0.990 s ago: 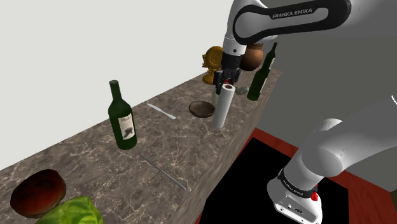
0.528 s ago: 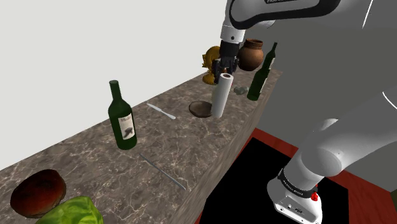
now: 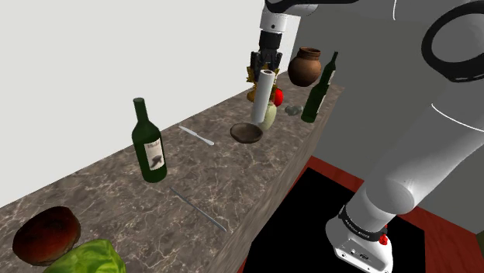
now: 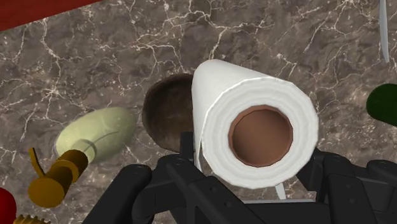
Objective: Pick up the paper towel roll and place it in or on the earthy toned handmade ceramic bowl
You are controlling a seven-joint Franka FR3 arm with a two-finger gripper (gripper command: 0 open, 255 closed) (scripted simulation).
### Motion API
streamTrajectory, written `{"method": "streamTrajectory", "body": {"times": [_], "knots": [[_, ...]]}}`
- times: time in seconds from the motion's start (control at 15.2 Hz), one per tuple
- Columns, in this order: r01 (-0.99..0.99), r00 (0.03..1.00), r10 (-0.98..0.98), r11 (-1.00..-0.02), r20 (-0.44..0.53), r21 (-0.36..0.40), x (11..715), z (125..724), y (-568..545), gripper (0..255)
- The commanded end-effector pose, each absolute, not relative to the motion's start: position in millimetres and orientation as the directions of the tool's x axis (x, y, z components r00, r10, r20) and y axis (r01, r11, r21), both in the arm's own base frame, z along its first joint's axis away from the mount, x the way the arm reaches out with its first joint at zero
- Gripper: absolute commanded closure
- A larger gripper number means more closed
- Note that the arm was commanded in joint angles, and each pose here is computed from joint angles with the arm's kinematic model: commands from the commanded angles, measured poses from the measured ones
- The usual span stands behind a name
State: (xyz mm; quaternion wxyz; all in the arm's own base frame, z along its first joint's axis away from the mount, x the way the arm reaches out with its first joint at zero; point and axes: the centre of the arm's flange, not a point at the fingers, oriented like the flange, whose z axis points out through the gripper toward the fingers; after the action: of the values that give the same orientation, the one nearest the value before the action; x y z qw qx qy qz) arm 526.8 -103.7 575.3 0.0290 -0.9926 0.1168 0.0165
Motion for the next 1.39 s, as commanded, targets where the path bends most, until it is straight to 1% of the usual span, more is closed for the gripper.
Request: {"method": "streamTrajectory", "body": {"times": [0.0, 0.4, 1.32], "knots": [[-0.233, 0.972, -0.231, -0.971, -0.040, -0.053, 549.3, 581.1, -119.1, 255], [-0.233, 0.972, -0.231, -0.971, -0.040, -0.053, 603.6, 604.1, -157.2, 255], [-0.233, 0.972, -0.231, -0.971, -0.040, -0.053, 603.6, 530.2, -157.2, 255]]}}
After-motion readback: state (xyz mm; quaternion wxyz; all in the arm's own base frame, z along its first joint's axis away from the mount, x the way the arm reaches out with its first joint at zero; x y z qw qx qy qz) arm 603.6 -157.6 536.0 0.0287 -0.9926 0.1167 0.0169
